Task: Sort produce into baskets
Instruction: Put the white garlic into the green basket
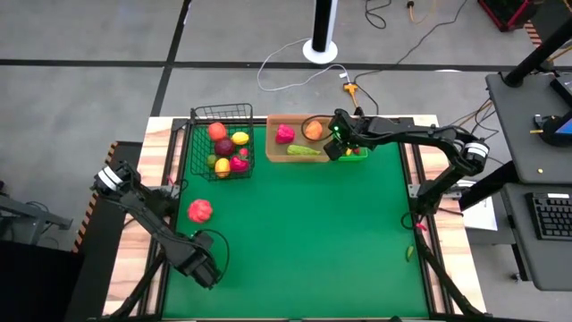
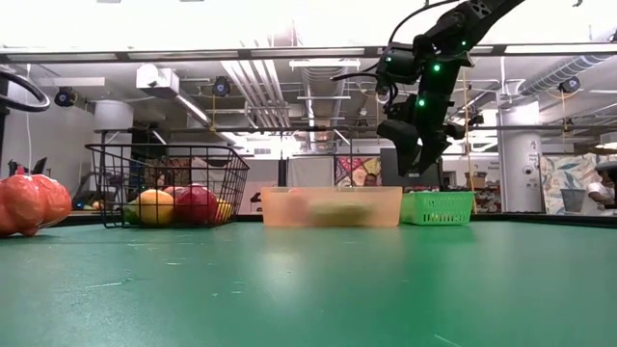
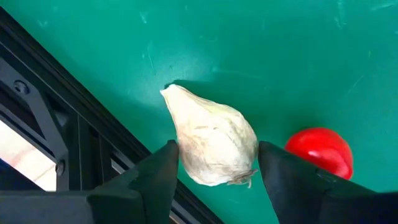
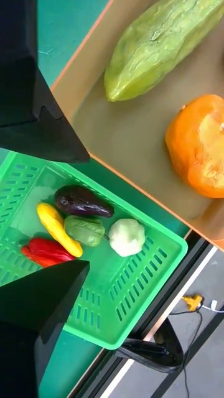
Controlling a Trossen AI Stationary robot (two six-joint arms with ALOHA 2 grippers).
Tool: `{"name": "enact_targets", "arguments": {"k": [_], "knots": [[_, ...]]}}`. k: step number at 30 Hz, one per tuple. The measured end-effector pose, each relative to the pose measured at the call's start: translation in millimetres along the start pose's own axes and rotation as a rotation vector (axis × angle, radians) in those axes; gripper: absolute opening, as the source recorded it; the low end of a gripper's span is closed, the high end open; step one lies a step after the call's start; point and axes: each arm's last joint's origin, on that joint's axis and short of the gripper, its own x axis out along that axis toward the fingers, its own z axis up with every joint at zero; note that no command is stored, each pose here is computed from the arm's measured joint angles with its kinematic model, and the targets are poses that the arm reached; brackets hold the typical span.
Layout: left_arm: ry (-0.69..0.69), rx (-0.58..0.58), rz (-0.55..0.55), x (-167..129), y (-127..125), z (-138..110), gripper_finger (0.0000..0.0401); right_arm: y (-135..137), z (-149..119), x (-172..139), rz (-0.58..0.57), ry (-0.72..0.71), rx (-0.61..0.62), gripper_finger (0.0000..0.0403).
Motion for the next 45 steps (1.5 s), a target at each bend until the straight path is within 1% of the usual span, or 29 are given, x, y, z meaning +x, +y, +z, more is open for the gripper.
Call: {"name": "enact_targets", "arguments": {"k": [11,13,16,21,24,27,29,30,32,35,37,39,41,43,45], "knots": [[-0.001,0.04,-0.001,0,0,0,0.0118,1,-3,2,-0.001,0.007,-0.007,0.0261],[-0.003,0.053,-0.002,-1,0,0,0.0111,1,-3,2,-0.002,0.008,-0.011,0.0258],[-0.017,0.096,-0.032,-6,-3,-2,0.0108,1,-3,0,0.0,0.004,-0.018,0.0253],[-0.123,0.174,-0.132,-31,-7,-2,0.0107,6,-4,-15,0.032,-0.046,-0.031,0.0248],[-0.248,0.242,-0.212,-52,-11,-1,0.0106,15,-6,-30,0.066,-0.101,-0.053,0.0246],[-0.425,0.328,-0.275,-78,-14,5,0.0106,28,-9,-48,0.121,-0.168,-0.095,0.0247],[-0.568,0.415,-0.303,-96,-17,9,0.0106,38,-13,-61,0.164,-0.219,-0.135,0.0246],[-0.651,0.477,-0.312,-106,-18,10,0.0106,45,-15,-68,0.187,-0.251,-0.155,0.0245],[-0.82,0.646,-0.348,-123,-26,8,0.0106,59,-22,-82,0.226,-0.32,-0.207,0.0244],[-1.051,0.857,-0.404,-145,-36,5,0.0106,83,-38,-101,0.289,-0.439,-0.289,0.0245],[-1.168,0.946,-0.442,-156,-39,5,0.0106,100,-52,-111,0.324,-0.519,-0.341,0.0246],[-1.242,1.001,-0.439,-158,-38,9,0.0106,115,-67,-120,0.367,-0.604,-0.412,0.0246],[-1.299,1.011,-0.45,-156,-36,15,0.0106,131,-82,-128,0.419,-0.68,-0.485,0.0244],[-1.341,1.0,-0.463,-150,-32,23,0.0106,145,-98,-134,0.481,-0.757,-0.548,0.0241],[-1.391,0.96,-0.508,-143,-29,32,0.0106,158,-111,-139,0.531,-0.817,-0.593,0.024]]}}
